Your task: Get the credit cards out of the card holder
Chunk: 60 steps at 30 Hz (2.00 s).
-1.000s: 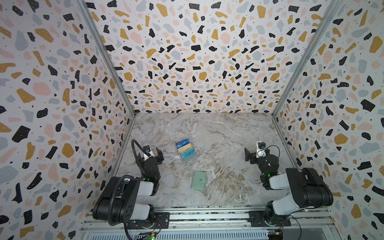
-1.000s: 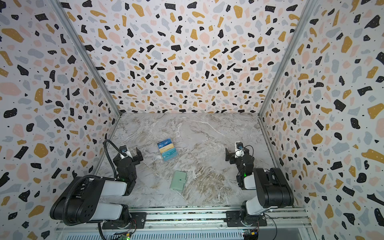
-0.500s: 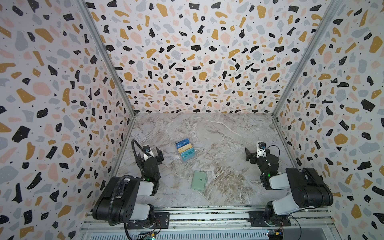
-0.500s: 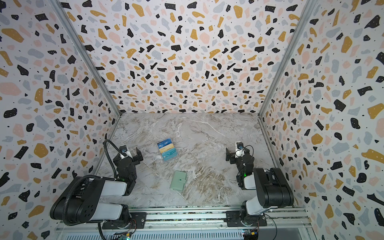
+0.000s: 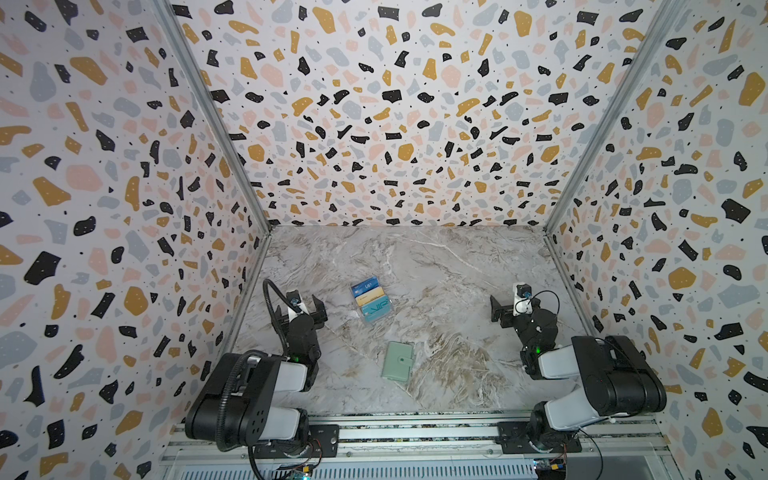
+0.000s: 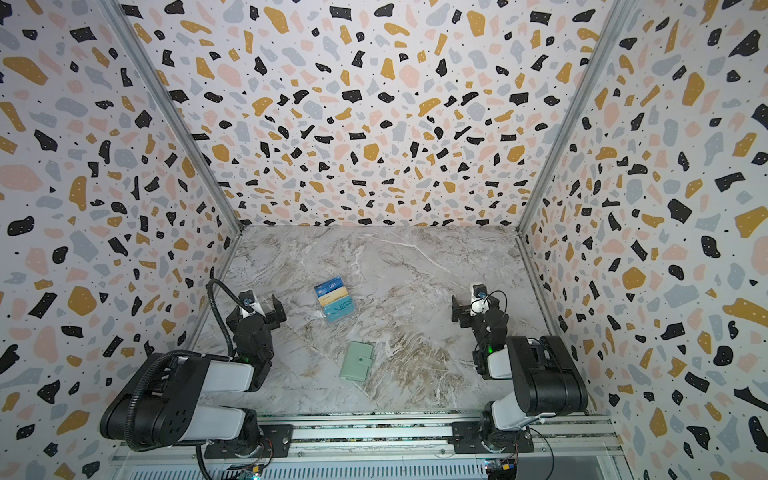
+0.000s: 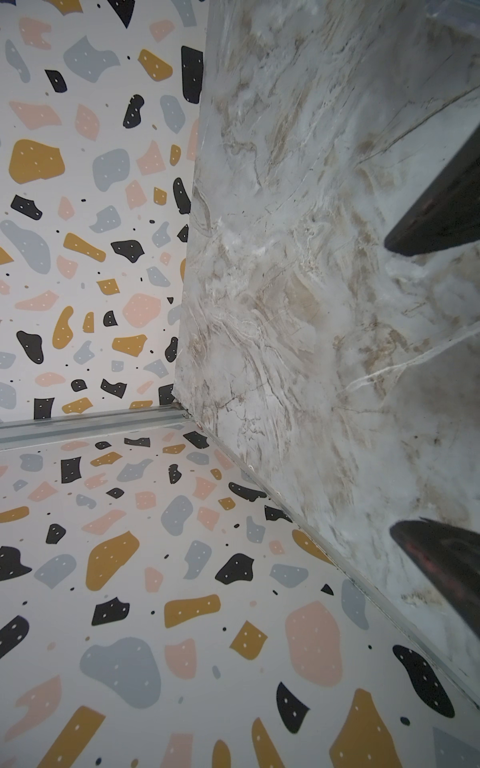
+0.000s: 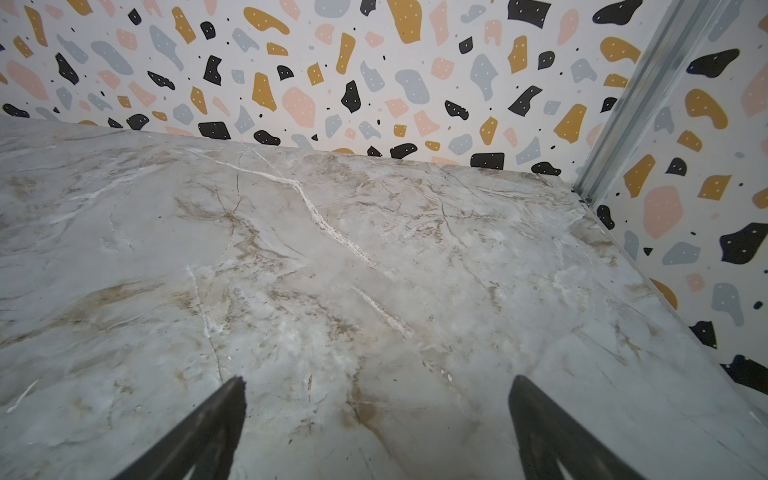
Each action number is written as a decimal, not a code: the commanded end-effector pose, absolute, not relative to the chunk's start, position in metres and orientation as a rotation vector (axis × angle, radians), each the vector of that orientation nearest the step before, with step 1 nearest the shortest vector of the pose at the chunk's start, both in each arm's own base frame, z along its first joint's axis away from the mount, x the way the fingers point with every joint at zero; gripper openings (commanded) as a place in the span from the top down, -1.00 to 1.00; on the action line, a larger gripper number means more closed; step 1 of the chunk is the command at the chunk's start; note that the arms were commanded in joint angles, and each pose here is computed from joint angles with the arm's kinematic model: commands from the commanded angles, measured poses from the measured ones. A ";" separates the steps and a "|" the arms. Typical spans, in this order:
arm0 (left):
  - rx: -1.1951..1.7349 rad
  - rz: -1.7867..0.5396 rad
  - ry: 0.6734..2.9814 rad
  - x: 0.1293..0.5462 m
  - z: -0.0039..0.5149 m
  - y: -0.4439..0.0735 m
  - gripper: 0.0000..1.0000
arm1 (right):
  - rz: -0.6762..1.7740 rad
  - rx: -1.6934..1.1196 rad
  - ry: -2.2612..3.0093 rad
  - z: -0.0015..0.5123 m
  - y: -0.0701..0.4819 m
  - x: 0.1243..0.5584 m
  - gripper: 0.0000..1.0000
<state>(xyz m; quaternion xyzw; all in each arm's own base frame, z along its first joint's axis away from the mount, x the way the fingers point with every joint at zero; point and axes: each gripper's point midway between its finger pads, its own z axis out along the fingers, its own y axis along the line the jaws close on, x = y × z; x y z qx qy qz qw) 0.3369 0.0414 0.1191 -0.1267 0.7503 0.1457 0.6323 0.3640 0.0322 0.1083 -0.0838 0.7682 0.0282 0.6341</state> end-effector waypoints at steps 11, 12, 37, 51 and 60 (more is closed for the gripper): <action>-0.307 0.319 1.667 0.340 0.146 0.041 -1.00 | 0.051 -0.147 1.732 0.132 0.026 0.372 -0.98; -0.316 0.325 1.675 0.341 0.149 0.042 -1.00 | 0.050 -0.144 1.731 0.134 0.026 0.371 -0.98; -0.213 -0.445 2.157 0.310 0.176 -0.064 -0.96 | 0.440 -0.144 2.181 0.173 0.116 0.349 -0.83; -0.050 -0.821 2.354 0.259 0.129 -0.136 -0.69 | 0.846 -0.520 2.420 0.138 0.227 0.284 -0.46; -0.023 -0.934 2.413 0.237 0.102 -0.165 -0.43 | 0.997 -0.640 2.512 0.105 0.280 0.246 -0.19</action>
